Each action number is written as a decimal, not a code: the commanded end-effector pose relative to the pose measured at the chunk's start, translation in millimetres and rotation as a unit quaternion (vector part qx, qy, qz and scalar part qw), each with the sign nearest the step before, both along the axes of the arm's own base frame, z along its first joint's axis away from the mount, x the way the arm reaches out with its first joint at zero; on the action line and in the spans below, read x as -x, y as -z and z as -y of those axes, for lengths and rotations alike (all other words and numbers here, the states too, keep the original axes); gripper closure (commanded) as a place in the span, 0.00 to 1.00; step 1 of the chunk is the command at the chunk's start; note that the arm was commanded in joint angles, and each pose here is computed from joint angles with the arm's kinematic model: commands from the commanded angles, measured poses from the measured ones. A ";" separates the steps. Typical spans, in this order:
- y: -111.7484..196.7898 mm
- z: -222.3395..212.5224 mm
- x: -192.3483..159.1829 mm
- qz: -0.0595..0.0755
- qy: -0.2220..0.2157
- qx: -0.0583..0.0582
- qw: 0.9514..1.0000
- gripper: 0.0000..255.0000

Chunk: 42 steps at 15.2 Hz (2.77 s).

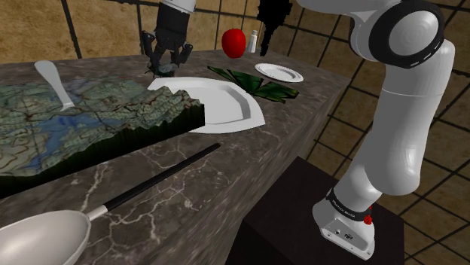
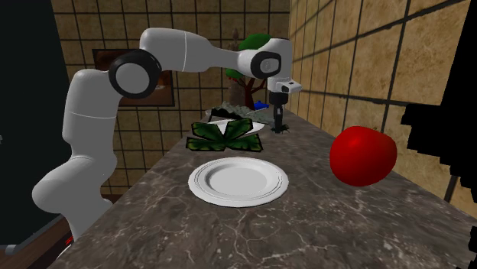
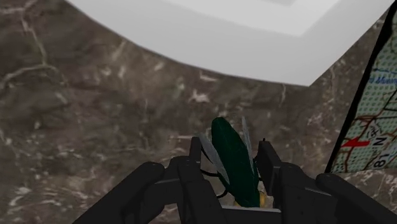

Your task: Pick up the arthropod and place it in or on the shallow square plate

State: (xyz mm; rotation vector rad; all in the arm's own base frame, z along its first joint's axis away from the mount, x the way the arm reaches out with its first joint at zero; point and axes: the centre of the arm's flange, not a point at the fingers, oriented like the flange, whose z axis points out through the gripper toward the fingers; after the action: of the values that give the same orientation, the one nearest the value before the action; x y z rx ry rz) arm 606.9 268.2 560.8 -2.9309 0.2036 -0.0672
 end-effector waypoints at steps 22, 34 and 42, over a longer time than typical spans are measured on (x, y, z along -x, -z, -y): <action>-82.2 0.4 -0.6 -0.003 0.001 0.001 1.000 1.00; -84.6 -10.6 144.2 -0.003 0.001 0.001 1.000 1.00; -67.6 -15.2 203.5 -0.003 0.001 0.001 1.000 1.00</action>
State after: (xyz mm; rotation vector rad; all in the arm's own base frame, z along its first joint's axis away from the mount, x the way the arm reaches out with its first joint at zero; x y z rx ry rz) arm 405.4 283.3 634.0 -2.9344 0.2052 -0.0598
